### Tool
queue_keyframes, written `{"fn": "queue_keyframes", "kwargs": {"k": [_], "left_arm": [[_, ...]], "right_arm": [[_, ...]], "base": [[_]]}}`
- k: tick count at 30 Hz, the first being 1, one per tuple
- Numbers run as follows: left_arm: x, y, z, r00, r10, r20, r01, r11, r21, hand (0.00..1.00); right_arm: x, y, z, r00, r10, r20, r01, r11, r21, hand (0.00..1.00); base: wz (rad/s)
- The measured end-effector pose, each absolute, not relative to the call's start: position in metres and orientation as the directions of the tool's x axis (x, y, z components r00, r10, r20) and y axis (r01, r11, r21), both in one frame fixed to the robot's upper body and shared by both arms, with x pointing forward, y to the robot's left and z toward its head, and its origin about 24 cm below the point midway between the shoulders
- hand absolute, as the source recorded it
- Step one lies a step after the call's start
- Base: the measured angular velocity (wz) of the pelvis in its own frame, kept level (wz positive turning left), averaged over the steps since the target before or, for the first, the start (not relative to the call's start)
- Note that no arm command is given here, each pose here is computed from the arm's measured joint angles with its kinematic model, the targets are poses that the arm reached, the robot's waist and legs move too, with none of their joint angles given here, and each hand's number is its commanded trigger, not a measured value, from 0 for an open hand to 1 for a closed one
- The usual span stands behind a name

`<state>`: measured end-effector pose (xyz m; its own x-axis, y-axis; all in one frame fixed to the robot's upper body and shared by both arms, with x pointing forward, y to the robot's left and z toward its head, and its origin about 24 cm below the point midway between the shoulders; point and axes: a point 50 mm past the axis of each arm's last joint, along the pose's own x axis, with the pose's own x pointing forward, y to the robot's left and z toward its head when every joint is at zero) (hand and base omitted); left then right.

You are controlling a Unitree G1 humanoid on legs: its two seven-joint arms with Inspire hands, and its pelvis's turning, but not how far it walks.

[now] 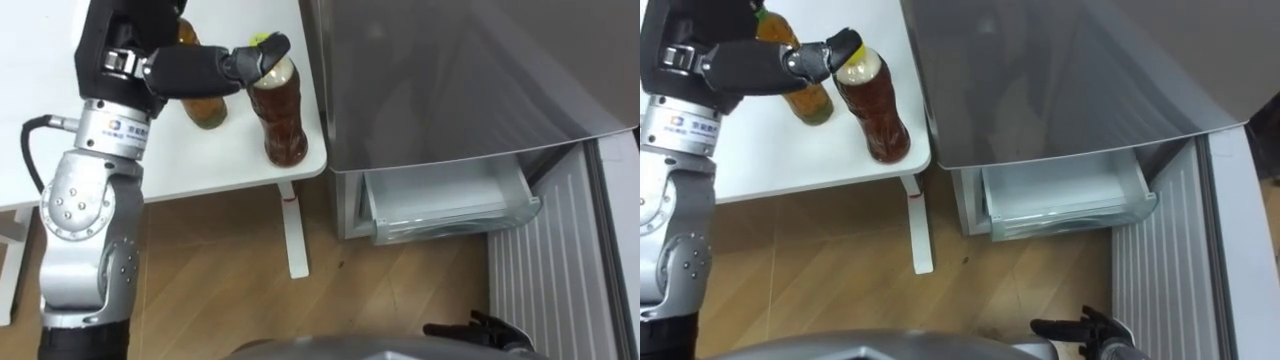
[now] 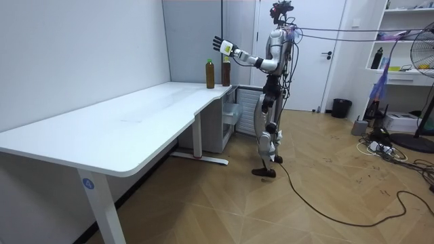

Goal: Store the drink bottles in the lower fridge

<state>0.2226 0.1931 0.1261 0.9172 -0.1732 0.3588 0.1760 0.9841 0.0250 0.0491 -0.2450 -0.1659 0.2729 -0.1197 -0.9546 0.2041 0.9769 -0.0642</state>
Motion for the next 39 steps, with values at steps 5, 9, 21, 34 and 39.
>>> {"fn": "queue_keyframes", "kwargs": {"k": [5, 9, 21, 34, 39], "left_arm": [[0.222, 0.192, 0.121, 0.926, -0.170, 0.337, 0.178, 0.984, 0.006, 0.00], [0.227, 0.185, 0.099, 0.948, -0.216, 0.232, 0.228, 0.973, -0.024, 0.00], [0.228, 0.181, 0.085, 0.947, -0.277, 0.162, 0.288, 0.956, -0.049, 0.00], [0.227, 0.182, 0.076, 0.953, -0.278, 0.121, 0.287, 0.956, -0.064, 0.00], [0.227, 0.182, 0.076, 0.953, -0.278, 0.120, 0.287, 0.956, -0.064, 0.00]], "right_arm": [[0.049, -0.245, -0.166, 0.272, -0.122, -0.955, 0.210, 0.976, -0.065, 0.00], [0.050, -0.246, -0.166, 0.259, -0.120, -0.958, 0.214, 0.975, -0.064, 0.00], [0.048, -0.245, -0.167, 0.232, -0.111, -0.966, 0.235, 0.970, -0.055, 0.00], [0.046, -0.245, -0.167, 0.227, -0.116, -0.967, 0.246, 0.968, -0.058, 0.00], [0.046, -0.245, -0.167, 0.227, -0.116, -0.967, 0.246, 0.968, -0.058, 0.00]], "base": [[0.00], [0.00], [0.00], [0.00], [0.00]]}}
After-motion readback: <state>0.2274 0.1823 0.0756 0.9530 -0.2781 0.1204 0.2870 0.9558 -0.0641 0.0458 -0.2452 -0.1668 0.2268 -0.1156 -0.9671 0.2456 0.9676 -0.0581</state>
